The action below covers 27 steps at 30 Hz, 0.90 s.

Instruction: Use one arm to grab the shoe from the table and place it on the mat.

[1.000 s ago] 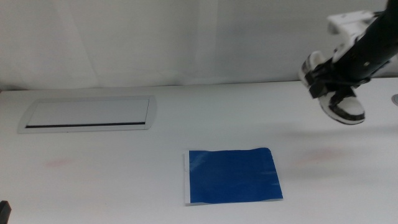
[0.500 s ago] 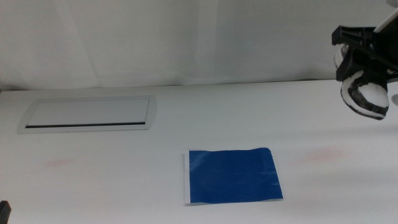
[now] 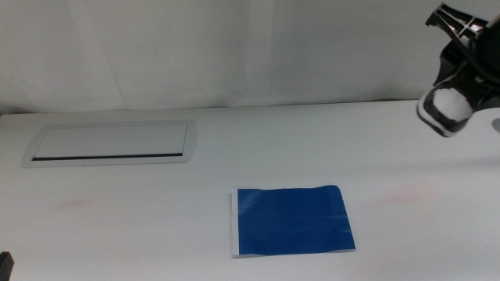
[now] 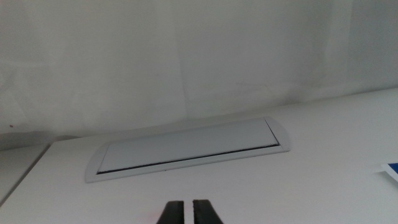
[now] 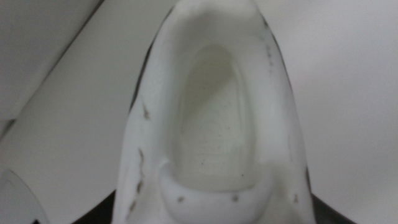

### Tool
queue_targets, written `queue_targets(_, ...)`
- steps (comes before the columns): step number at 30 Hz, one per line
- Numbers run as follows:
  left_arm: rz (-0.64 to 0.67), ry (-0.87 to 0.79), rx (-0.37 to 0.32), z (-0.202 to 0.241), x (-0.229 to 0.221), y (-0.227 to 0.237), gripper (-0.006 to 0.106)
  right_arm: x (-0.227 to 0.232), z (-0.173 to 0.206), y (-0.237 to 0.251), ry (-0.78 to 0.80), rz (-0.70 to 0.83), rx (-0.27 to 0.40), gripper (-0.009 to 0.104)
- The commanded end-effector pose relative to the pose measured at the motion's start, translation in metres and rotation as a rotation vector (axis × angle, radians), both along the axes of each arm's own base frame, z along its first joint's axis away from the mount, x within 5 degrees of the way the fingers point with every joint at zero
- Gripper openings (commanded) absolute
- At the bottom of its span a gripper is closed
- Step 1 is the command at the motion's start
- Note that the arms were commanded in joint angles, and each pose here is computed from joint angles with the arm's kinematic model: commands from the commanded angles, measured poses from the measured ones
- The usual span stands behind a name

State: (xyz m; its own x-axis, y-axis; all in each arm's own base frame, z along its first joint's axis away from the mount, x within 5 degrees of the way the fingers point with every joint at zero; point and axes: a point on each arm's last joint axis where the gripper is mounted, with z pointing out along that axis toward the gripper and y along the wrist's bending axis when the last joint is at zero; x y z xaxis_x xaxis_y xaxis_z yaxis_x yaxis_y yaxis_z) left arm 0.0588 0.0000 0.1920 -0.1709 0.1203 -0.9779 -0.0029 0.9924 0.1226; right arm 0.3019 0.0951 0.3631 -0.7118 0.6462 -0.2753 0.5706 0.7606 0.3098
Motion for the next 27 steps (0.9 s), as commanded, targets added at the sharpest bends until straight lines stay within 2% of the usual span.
queue_targets(1,0.003,0.028,-0.018,-0.012,0.0,0.0,-0.003,-0.012,-0.001,0.001,0.088,-0.085,-0.008,-0.002)
queue_targets(4,0.003,0.028,-0.018,-0.012,0.0,0.0,-0.003,-0.015,-0.001,0.011,0.117,-0.193,0.089,-0.002)
queue_targets(7,0.003,0.028,-0.018,-0.012,0.0,0.0,-0.003,-0.02,-0.001,0.023,0.139,-0.279,0.151,-0.002)
queue_targets(14,0.003,0.028,-0.018,-0.012,0.0,0.0,-0.003,-0.034,-0.006,0.058,0.172,-0.487,0.234,-0.002)
queue_targets(19,0.003,0.028,-0.018,-0.012,0.0,0.0,-0.003,-0.038,-0.028,0.095,0.235,-0.609,0.239,-0.002)
queue_targets(27,0.003,0.028,-0.018,-0.012,0.0,0.0,-0.003,-0.041,-0.072,0.138,0.363,-0.662,0.181,-0.002)
